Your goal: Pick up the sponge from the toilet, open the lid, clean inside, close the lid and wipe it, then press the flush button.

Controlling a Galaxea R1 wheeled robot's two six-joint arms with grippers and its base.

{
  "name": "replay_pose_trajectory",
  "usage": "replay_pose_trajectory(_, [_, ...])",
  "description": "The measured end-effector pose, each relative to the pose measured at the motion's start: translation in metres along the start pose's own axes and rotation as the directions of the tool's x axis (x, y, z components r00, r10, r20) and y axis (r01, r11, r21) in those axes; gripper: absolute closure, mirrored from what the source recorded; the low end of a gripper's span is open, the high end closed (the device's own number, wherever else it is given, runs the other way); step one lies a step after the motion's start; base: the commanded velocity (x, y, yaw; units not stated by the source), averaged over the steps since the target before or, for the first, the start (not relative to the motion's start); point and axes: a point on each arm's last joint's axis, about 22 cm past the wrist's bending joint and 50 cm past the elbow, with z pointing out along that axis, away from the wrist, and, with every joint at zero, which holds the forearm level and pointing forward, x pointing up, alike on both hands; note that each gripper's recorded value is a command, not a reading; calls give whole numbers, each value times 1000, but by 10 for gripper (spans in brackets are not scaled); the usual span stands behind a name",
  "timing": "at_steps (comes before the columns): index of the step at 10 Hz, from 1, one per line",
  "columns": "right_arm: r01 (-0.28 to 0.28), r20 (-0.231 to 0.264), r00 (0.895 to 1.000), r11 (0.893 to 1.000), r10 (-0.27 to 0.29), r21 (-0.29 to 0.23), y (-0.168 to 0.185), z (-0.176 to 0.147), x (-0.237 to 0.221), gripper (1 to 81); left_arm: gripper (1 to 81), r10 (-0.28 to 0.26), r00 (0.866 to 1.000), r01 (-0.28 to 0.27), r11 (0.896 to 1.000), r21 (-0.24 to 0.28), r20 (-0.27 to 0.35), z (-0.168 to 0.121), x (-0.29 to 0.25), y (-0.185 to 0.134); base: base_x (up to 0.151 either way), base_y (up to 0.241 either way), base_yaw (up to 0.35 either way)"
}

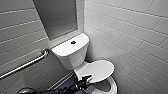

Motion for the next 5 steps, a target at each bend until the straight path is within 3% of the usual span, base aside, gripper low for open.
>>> replay_pose_trajectory(1, [-1, 1, 1000, 1000, 1, -1, 1, 0, -1, 811, 10, -70, 998, 70, 998, -5, 8, 1, -3, 5, 0, 0, 0])
replay_pose_trajectory(2, [-1, 1, 1000, 1000, 1, -1, 0, 0, -1, 811, 10, -102, 995, 102, 995, -9, 8, -1, 1, 11, 0, 0, 0])
replay_pose_trajectory(5, [-1, 2, 1000, 1000, 1, 1, -1, 1, -2, 811, 10, -107, 994, 107, 994, -17, 5, -1, 8, 25, 0, 0, 0])
